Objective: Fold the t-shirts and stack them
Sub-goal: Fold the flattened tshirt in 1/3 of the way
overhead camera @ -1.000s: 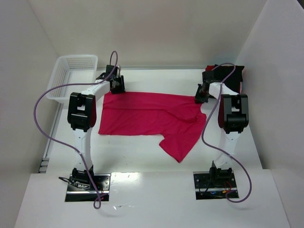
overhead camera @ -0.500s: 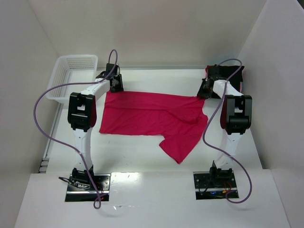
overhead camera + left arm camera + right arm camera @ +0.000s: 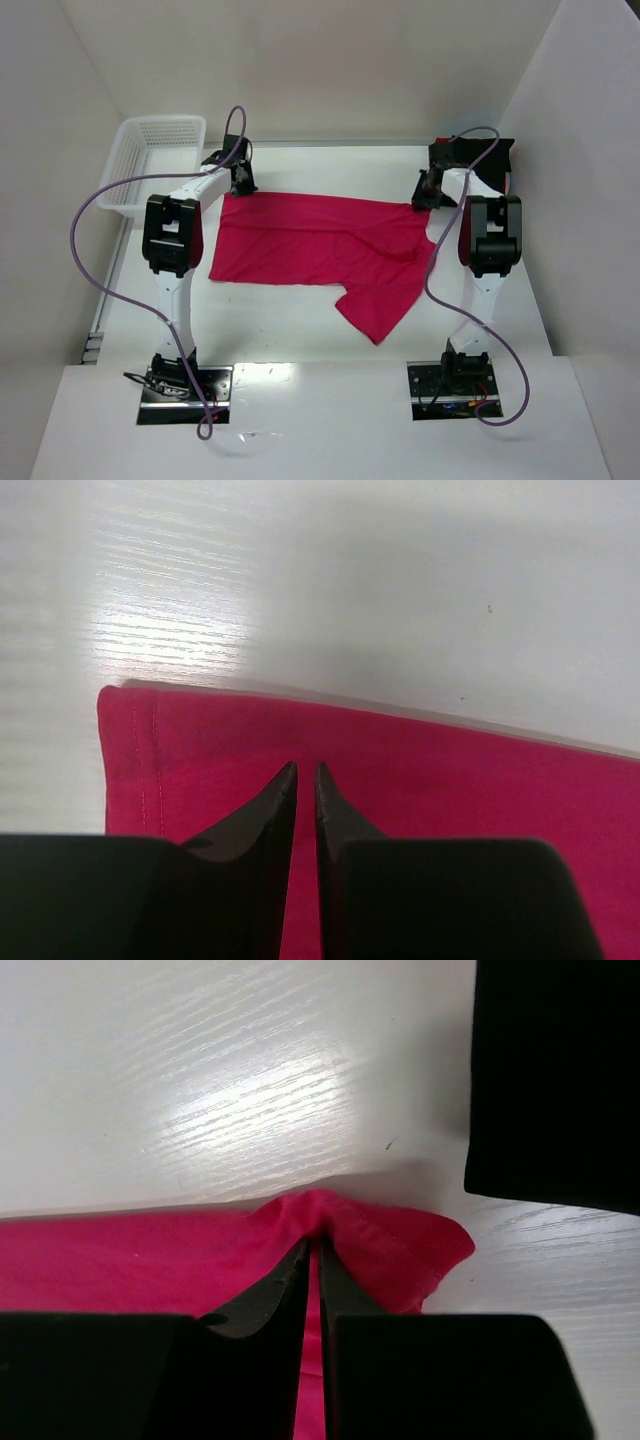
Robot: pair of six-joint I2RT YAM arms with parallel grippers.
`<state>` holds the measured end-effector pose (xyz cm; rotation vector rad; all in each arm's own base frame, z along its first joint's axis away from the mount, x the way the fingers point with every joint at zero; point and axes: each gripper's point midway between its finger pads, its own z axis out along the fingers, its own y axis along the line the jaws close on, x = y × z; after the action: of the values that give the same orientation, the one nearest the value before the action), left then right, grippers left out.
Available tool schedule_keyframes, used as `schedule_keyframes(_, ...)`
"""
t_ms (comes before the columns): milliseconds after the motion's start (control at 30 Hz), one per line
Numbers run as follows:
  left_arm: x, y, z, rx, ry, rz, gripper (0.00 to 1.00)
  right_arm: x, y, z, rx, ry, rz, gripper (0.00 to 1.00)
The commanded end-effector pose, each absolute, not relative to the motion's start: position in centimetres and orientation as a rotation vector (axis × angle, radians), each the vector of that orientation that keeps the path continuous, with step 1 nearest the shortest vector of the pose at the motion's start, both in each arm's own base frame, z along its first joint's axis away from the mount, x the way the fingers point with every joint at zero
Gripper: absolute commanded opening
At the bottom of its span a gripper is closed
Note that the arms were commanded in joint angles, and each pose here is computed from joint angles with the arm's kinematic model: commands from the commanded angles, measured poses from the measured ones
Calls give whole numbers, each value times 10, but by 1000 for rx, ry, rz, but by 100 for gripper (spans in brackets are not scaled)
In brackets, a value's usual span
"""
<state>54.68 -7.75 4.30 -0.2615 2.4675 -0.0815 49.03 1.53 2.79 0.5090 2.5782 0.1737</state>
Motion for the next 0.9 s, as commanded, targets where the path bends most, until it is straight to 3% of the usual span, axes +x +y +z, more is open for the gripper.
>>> schedule_keyframes(0, 551, -74, 44, -303, 2457, -68, 19, 498, 20, 39, 475, 2546, 131, 11)
schedule_keyframes(300, 544, -70, 33, -312, 2499, -30, 1, 490, 17, 20, 429, 2613, 16, 9)
schedule_keyframes(867, 555, -72, 21, -286, 2532, -25, 0, 540, 30, 16, 398, 2584, 21, 7)
